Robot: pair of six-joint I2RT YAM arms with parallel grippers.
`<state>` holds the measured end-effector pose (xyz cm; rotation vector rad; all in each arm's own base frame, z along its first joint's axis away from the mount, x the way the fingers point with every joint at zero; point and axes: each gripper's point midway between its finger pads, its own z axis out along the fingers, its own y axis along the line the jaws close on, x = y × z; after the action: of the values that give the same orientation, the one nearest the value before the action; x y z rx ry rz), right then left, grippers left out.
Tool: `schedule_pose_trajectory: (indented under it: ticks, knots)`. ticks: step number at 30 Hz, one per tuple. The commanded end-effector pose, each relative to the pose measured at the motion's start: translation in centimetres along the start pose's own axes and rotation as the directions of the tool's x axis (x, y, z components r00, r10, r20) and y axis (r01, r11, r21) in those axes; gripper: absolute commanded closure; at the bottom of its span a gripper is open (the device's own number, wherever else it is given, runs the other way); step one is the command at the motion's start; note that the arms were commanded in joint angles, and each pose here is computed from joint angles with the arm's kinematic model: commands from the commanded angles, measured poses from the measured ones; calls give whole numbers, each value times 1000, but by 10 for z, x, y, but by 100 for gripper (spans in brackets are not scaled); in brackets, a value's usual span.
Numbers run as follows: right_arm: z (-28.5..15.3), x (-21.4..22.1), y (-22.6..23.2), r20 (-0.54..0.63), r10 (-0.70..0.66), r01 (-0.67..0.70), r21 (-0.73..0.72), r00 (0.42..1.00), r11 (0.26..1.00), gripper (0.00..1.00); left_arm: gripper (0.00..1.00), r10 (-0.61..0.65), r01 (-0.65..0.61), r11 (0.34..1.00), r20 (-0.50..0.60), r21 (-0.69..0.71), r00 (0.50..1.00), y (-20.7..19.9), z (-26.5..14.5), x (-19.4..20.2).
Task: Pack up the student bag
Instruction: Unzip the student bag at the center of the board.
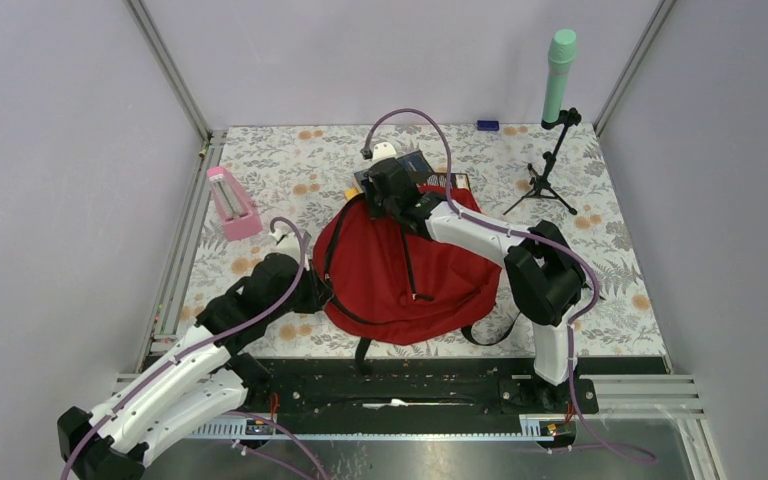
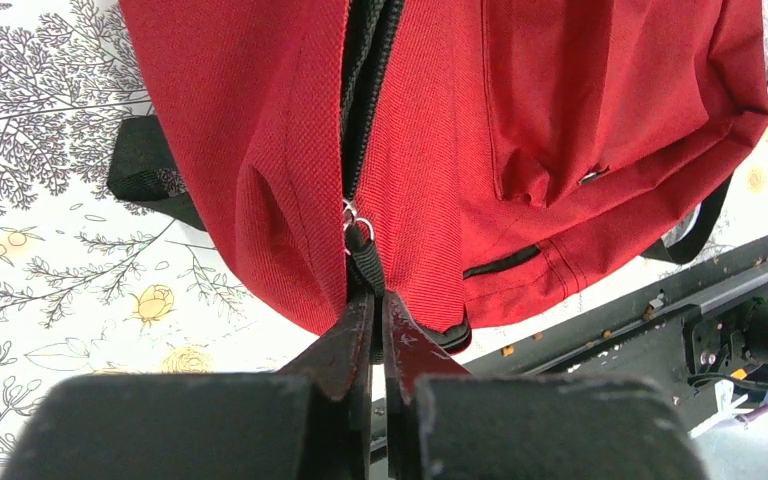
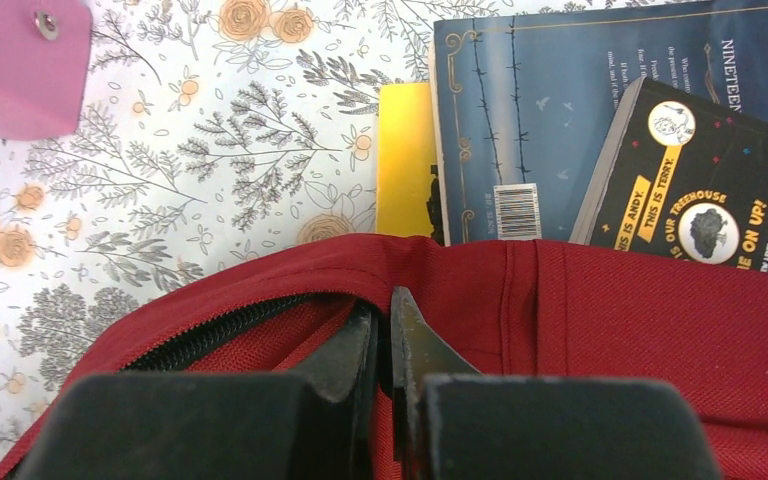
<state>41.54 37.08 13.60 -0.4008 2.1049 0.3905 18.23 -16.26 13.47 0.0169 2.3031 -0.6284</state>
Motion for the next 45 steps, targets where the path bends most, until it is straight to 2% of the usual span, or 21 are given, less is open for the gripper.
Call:
schedule_pose_trajectory:
  ticks: [1,6,8,10,14,17,24,33,34,37,45]
  knots:
    - [-35,-85,15,196,147,-130,-96,969,987,97,100,56,-55,996,-10,73,998,-13,-7,0]
    - [-67,-90,27,179,217,-180,-205,960,962,47,100,109,-113,991,55,71,992,-19,-11,-22]
    - [-83,-89,33,166,259,-212,-255,952,943,37,100,126,-130,990,60,60,990,-20,-9,-27]
    - [-93,-74,36,124,334,-288,-291,934,912,33,100,143,-147,988,64,53,988,-20,-7,-30]
    - [-108,-54,63,39,496,-437,-419,867,796,30,100,166,-169,985,85,28,982,-18,-5,-38]
    - [-113,-37,91,-27,529,-484,-448,848,752,28,100,179,-180,984,68,13,982,-16,-8,-38]
    - [-99,-1,134,-85,513,-502,-392,854,771,29,100,146,-145,989,55,-18,988,-5,-10,-28]
    - [-75,30,143,-111,447,-459,-279,888,843,29,100,114,-112,993,54,-25,992,-1,-10,-22]
    - [-74,30,145,-113,441,-454,-278,890,846,31,100,114,-113,993,47,-25,992,-1,-9,-20]
    - [-71,30,150,-127,416,-435,-279,900,856,45,100,116,-115,993,36,-26,993,-1,-8,-19]
    - [-65,35,152,-144,380,-405,-258,914,877,47,100,109,-108,994,30,-28,994,0,-6,-18]
